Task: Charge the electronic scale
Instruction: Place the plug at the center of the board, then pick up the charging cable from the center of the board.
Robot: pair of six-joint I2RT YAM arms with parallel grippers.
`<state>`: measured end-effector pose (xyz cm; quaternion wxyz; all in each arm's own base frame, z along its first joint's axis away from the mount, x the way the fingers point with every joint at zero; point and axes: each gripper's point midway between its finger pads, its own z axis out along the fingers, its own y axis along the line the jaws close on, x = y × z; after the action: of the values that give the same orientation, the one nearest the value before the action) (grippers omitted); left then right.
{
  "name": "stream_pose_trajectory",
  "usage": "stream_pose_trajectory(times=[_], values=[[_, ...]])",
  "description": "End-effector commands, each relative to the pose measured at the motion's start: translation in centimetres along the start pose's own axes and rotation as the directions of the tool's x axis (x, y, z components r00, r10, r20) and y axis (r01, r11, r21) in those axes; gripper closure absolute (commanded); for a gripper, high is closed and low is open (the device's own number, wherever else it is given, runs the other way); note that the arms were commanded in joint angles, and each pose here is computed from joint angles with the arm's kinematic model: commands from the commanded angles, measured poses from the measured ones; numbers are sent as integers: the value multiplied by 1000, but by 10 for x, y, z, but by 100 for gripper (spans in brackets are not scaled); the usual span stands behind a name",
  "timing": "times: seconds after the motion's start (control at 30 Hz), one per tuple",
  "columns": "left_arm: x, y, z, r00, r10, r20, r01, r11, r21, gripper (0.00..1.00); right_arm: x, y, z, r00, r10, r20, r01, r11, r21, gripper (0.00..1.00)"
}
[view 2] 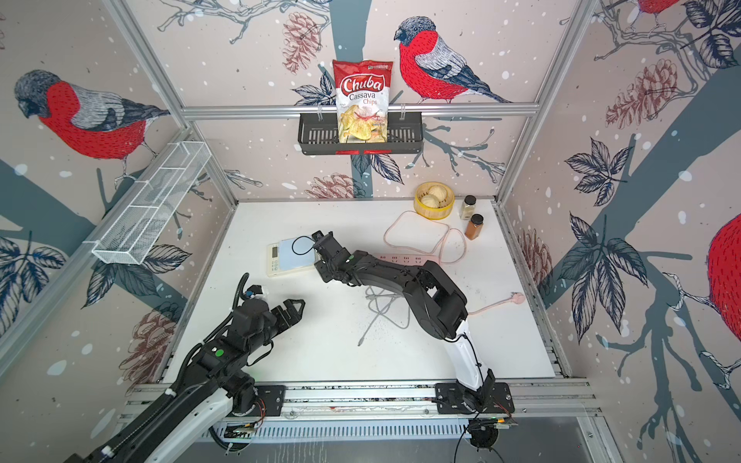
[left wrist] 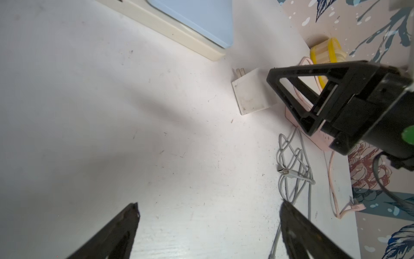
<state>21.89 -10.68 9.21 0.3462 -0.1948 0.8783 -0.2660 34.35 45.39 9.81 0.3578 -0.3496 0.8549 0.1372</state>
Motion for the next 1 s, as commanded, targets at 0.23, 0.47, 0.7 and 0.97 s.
stream_pose_trajectory(times=[0.23,0.47,0.7,0.97], values=[[-21,-63,8,960,279,15,-277,945,171,9,-6,-23,-78,998,57,27,-53,990,-129,51],[-12,-77,27,931,360,-56,-341,915,216,14,109,-96,-108,991,35,-128,-48,994,-100,52],[-8,-88,44,889,446,-106,-412,879,241,13,160,-85,-98,943,-178,-280,154,982,-105,58],[-4,-89,47,875,466,-133,-425,870,251,13,181,-80,-71,888,-213,-408,175,976,-131,65]])
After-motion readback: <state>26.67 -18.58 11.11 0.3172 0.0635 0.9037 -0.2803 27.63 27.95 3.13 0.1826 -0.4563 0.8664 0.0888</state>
